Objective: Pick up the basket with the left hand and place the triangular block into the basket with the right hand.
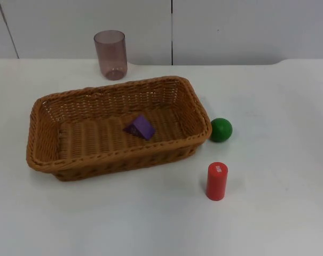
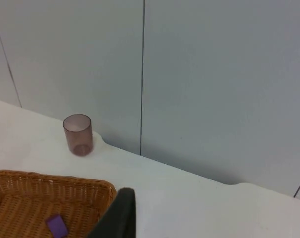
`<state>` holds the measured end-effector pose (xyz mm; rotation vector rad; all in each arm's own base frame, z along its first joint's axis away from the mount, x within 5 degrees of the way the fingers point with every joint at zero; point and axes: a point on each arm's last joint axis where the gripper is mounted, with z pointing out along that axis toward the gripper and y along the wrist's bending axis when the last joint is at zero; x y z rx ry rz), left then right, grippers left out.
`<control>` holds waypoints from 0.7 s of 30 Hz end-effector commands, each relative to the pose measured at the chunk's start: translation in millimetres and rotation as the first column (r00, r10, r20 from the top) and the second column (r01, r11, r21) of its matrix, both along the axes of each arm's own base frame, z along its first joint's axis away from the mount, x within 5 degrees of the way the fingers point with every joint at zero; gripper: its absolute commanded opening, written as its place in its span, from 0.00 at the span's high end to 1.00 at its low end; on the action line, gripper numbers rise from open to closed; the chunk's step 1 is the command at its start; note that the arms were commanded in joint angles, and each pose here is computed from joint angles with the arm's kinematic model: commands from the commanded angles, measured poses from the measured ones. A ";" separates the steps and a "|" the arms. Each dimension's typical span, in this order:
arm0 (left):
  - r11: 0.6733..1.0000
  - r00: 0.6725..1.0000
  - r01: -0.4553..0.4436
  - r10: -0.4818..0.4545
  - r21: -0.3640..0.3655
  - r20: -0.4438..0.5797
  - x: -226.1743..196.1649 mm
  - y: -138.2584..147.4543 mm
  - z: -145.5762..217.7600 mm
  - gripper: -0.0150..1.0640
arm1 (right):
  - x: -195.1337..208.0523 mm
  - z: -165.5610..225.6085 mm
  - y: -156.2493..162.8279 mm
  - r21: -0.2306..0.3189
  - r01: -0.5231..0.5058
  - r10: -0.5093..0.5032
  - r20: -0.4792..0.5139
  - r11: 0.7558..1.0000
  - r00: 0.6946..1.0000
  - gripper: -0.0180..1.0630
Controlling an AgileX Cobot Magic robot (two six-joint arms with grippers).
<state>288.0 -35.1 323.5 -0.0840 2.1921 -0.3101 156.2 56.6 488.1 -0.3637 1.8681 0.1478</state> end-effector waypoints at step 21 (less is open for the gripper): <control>0.993 0.882 -0.037 -0.019 0.108 0.471 -100.9 13.7 113.8 0.01 | 2.1 7.2 -15.3 0.046 0.173 -0.175 0.053 0.984 0.983 0.02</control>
